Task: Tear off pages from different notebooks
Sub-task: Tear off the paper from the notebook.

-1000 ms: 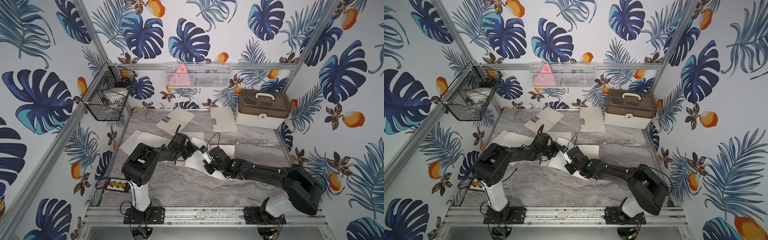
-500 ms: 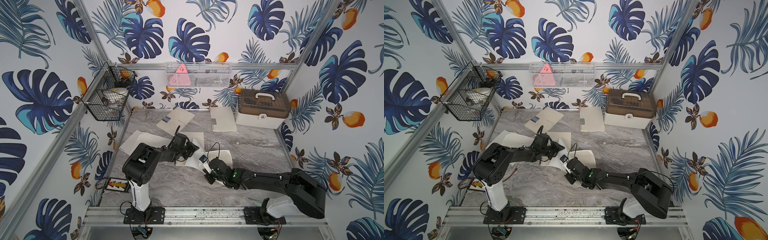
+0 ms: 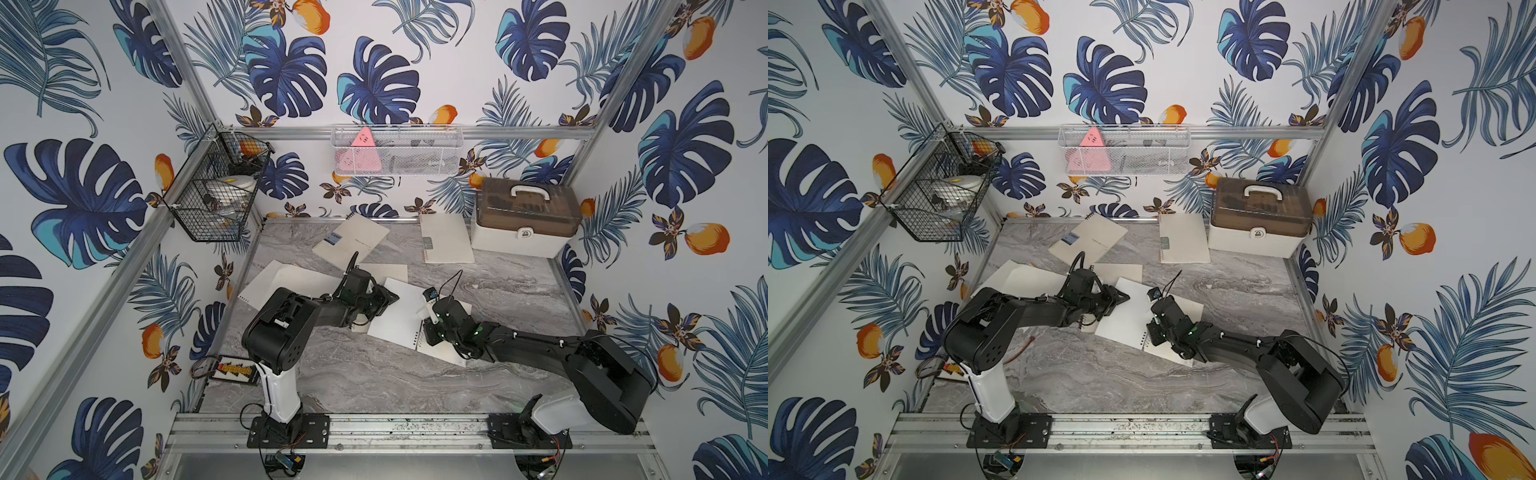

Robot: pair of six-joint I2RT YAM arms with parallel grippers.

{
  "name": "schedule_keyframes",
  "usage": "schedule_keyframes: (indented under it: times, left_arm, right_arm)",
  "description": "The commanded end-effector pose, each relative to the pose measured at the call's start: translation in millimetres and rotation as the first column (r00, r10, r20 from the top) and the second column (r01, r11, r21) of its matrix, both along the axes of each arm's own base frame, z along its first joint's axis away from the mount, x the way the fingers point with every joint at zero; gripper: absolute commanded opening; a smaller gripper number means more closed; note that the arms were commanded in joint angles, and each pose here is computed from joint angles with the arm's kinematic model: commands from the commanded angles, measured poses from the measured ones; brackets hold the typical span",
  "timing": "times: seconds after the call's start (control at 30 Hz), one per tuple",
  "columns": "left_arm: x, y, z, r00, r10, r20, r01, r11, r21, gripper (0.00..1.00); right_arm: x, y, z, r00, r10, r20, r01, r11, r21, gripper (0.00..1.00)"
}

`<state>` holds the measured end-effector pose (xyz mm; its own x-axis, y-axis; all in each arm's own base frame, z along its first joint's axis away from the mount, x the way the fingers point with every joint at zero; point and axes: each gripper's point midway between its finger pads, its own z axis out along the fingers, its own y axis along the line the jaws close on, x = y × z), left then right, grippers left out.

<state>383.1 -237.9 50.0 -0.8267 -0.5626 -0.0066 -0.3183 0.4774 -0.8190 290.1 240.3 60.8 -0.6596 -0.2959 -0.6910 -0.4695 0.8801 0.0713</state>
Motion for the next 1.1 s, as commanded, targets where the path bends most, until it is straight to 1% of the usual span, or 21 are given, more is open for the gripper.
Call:
schedule_keyframes:
  times: [0.0,0.07,0.1,0.13,0.17,0.27,0.4,0.47,0.53,0.6,0.73,0.8,0.9,0.97,1.07]
  left_arm:
    - [-14.2,9.7,6.5,0.994,-0.1,0.032,0.098,0.993,0.069,0.59]
    - [-19.7,26.0,6.5,0.994,-0.109,0.012,0.107,0.986,0.125,0.7]
    - [-20.8,32.8,7.3,0.994,-0.107,0.008,0.105,0.985,0.14,0.81]
    - [-21.3,40.2,7.6,0.995,-0.098,-0.001,0.097,0.984,0.152,0.95]
    - [-20.8,45.8,8.4,0.996,-0.093,-0.003,0.092,0.983,0.156,0.99]
    - [-17.7,54.4,10.7,0.996,-0.086,-0.007,0.086,0.985,0.147,0.99]
    - [-19.5,59.7,9.0,0.996,-0.085,-0.018,0.086,0.99,0.116,0.92]
    - [-23.7,59.2,6.9,0.995,-0.1,-0.025,0.102,0.989,0.11,0.82]
    - [-27.4,56.2,5.6,0.993,-0.114,-0.028,0.116,0.99,0.084,0.76]
    - [-30.2,53.1,3.7,0.991,-0.13,-0.034,0.132,0.989,0.064,0.67]
    - [-35.2,51.1,0.8,0.987,-0.154,-0.054,0.157,0.986,0.049,0.66]
    - [-35.5,47.1,4.1,0.987,-0.156,-0.045,0.157,0.988,0.005,0.64]
    - [-35.3,42.3,11.6,0.988,-0.151,-0.032,0.149,0.987,-0.058,0.58]
    - [-33.9,39.0,18.3,0.991,-0.136,-0.016,0.134,0.984,-0.115,0.55]
    - [-30.2,32.4,32.7,0.993,-0.117,0.025,0.12,0.97,-0.212,0.47]
  right_arm:
    - [7.9,4.6,0.8,0.998,0.028,-0.063,-0.023,0.996,0.088,0.0]
    - [17.1,3.7,0.7,0.996,0.033,-0.079,-0.025,0.995,0.1,0.0]
    - [19.5,4.6,0.0,0.996,0.038,-0.083,-0.029,0.994,0.103,0.0]
    - [22.3,6.0,-1.1,0.995,0.042,-0.087,-0.033,0.994,0.106,0.0]
    - [23.2,8.8,-3.6,0.994,0.053,-0.099,-0.042,0.994,0.105,0.0]
    - [22.9,12.2,-11.3,0.991,0.062,-0.123,-0.048,0.993,0.107,0.0]
    - [24.3,5.6,-14.4,0.992,0.044,-0.121,-0.031,0.993,0.11,0.0]
    - [25.6,3.6,-13.3,0.992,0.04,-0.119,-0.026,0.993,0.116,0.0]
    - [26.3,2.7,-12.9,0.992,0.037,-0.119,-0.022,0.992,0.122,0.0]
    - [26.5,3.8,-13.0,0.992,0.039,-0.12,-0.024,0.992,0.128,0.0]
    - [26.3,4.1,-15.7,0.991,0.039,-0.127,-0.022,0.992,0.126,0.0]
    - [26.2,3.7,-16.6,0.991,0.039,-0.127,-0.023,0.992,0.127,0.0]
    - [26.9,2.7,-18.6,0.991,0.036,-0.131,-0.02,0.993,0.116,0.0]
    - [27.4,2.1,-20.3,0.991,0.031,-0.131,-0.016,0.994,0.112,0.0]
    - [27.3,1.6,-24.0,0.99,0.028,-0.139,-0.013,0.994,0.108,0.0]
